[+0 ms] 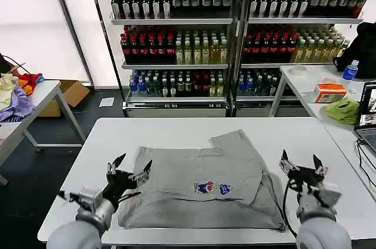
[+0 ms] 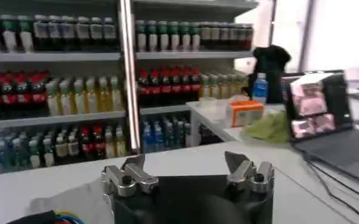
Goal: Fold and organize the clothes.
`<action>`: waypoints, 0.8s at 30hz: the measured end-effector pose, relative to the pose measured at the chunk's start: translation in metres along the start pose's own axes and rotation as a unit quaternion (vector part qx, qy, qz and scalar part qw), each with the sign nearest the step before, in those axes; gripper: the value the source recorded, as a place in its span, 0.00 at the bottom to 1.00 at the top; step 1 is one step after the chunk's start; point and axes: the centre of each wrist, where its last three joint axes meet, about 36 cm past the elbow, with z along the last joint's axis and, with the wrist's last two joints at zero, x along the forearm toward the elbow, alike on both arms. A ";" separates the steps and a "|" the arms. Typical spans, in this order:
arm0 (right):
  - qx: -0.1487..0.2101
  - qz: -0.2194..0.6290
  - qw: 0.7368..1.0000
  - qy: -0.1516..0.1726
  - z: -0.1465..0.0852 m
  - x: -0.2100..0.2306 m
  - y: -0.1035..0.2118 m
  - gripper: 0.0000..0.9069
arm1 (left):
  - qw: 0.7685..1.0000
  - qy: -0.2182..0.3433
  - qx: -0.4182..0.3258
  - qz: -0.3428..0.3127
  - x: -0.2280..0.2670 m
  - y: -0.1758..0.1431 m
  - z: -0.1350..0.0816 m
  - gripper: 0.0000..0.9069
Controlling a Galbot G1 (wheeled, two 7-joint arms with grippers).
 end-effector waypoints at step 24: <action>0.022 -0.053 0.994 0.096 0.000 -0.181 0.062 1.00 | 0.995 0.095 0.020 -0.002 -0.129 0.062 0.026 1.00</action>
